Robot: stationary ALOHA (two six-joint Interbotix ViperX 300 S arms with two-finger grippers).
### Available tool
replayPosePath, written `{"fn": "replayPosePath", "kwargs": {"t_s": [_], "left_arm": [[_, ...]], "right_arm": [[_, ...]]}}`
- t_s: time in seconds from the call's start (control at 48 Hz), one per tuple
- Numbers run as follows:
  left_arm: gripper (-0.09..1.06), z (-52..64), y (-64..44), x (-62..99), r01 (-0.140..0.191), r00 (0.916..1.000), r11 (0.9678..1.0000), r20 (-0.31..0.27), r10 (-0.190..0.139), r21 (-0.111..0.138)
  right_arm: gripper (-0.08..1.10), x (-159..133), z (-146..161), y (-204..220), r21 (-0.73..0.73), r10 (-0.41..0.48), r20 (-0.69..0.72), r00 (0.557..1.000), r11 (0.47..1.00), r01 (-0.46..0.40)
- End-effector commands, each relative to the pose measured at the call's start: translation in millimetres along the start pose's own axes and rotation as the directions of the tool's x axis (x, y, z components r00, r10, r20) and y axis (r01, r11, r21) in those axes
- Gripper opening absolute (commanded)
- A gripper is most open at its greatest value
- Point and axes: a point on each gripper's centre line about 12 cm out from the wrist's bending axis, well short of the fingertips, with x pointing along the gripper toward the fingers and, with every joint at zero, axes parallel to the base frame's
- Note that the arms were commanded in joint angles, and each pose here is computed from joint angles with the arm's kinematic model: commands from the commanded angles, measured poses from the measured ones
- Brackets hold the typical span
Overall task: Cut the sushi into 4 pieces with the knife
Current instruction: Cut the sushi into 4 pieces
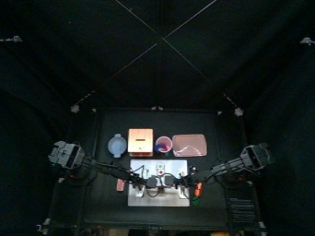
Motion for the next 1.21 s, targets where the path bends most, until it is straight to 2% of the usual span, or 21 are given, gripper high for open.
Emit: {"fn": "replayPosePath", "kwargs": {"t_s": [0.021,0.146,0.417,0.917,1.208], "left_arm": [[0.31,10.6,-7.3,0.5,0.012,0.9994,0.9998,0.032,-0.012,0.013],[0.31,8.9,-7.3,3.1,0.012,0.9996,0.9999,0.026,-0.012,0.012],[0.31,5.3,-8.4,6.3,0.018,0.9998,0.9998,0.013,-0.017,-0.011],[0.31,2.2,-12.0,10.6,0.026,0.9997,0.9994,-0.004,-0.026,-0.025],[0.31,5.7,-16.0,10.3,0.032,0.9995,0.9993,0.002,-0.032,-0.017]], "right_arm": [[0.28,-2,4,0,0.003,0.006,0.024,1.000,1.000,-0.006],[0.28,1,4,1,0.010,0.015,0.030,0.999,1.000,-0.015],[0.28,5,5,3,0.014,0.027,0.037,0.999,1.000,-0.027],[0.28,6,4,4,0.013,0.027,0.037,0.999,1.000,-0.028],[0.28,5,8,5,0.013,0.031,0.047,0.998,0.999,-0.031]]}}
